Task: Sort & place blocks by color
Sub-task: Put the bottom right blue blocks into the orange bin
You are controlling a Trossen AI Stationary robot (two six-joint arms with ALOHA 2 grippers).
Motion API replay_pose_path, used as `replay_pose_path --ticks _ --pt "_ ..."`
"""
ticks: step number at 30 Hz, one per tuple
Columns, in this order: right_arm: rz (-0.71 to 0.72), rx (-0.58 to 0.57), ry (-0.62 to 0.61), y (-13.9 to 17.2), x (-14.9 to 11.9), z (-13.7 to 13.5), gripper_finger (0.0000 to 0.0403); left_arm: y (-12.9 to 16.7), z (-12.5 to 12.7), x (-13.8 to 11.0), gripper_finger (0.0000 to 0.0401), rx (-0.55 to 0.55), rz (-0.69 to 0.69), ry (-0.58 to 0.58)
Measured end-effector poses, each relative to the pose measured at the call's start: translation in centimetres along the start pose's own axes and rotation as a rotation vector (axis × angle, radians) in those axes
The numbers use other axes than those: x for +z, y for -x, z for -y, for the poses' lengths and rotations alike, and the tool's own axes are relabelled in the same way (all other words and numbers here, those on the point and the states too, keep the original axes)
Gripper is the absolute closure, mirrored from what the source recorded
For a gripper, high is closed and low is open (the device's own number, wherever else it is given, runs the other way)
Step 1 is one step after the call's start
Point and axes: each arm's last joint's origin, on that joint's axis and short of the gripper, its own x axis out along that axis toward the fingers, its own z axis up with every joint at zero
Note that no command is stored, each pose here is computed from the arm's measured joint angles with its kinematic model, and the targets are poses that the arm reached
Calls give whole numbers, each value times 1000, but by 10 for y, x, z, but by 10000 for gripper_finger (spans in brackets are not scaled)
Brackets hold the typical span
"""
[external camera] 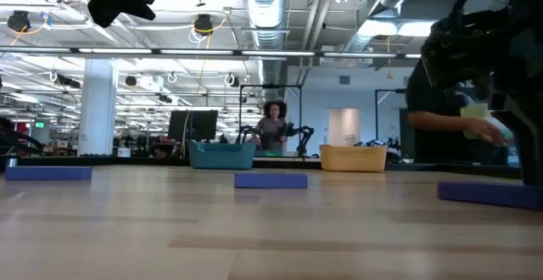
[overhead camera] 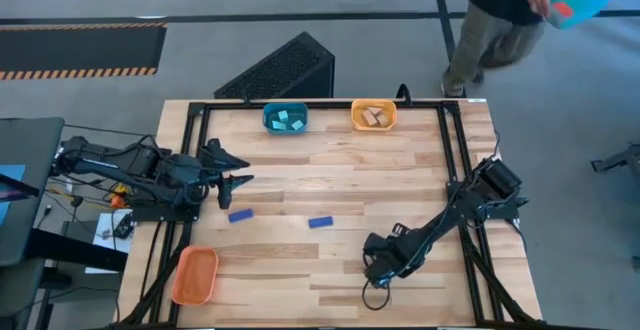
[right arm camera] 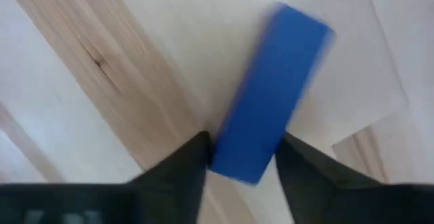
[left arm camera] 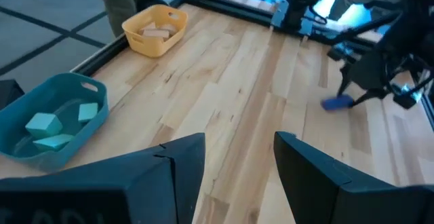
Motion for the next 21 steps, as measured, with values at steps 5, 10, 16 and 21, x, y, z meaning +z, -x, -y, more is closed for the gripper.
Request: replay_pose_path --ticks 5,10,16,21 --pt "6 13 -19 9 12 10 326 -3 -3 7 236 16 50 36" --pt "230 -51 -77 30 33 27 326 -6 -6 16 236 -15 110 83" --pt "403 -46 -27 72 55 55 326 -5 -9 29 236 14 243 311" --pt "585 -23 51 114 75 84 326 -8 -4 42 236 -36 363 401"
